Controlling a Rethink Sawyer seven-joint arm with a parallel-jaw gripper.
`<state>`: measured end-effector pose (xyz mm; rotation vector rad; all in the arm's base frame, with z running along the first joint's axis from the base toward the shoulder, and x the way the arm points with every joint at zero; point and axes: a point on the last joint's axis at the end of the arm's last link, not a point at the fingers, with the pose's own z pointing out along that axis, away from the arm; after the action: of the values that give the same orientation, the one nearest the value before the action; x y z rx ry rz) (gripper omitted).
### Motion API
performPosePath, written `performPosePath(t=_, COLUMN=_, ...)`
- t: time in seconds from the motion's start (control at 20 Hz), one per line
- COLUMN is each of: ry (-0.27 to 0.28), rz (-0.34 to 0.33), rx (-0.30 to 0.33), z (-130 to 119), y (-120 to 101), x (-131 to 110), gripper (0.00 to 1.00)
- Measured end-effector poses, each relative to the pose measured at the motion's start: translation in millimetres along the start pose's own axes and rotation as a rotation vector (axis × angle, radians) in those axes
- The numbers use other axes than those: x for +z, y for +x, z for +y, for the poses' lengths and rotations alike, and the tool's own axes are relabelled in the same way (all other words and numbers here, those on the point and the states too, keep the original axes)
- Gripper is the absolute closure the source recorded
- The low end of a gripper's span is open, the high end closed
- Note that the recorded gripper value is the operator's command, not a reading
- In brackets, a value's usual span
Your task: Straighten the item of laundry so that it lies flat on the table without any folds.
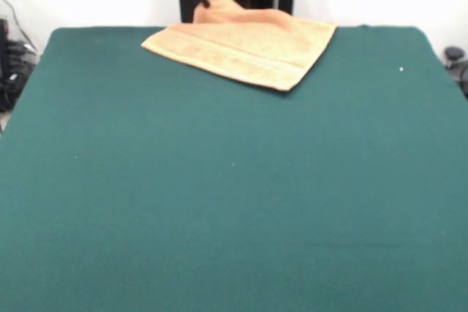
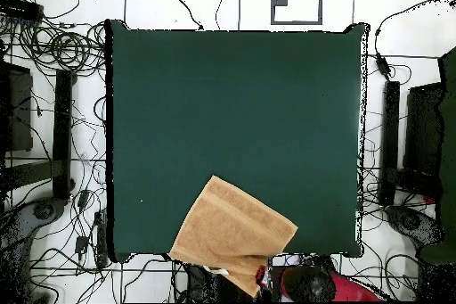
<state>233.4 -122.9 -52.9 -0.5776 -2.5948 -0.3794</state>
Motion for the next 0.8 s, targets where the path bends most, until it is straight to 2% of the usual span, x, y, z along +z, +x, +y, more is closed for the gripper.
performPosePath(t=0.15, ry=0.018, rz=-0.059, rx=-0.007, z=0.2, y=-1.8, x=4.5, gripper=1.00)
performPosePath(t=0.25, ry=0.023, rz=-0.063, rx=-0.010, z=0.3, y=-0.7, x=5.9, gripper=1.00)
performPosePath(t=0.5, ry=0.058, rz=-0.120, rx=-0.046, z=3.1, y=7.7, x=12.8, gripper=1.00)
performPosePath(t=0.8, ry=0.052, rz=-0.162, rx=-0.048, z=5.2, y=20.6, x=22.0, gripper=1.00)
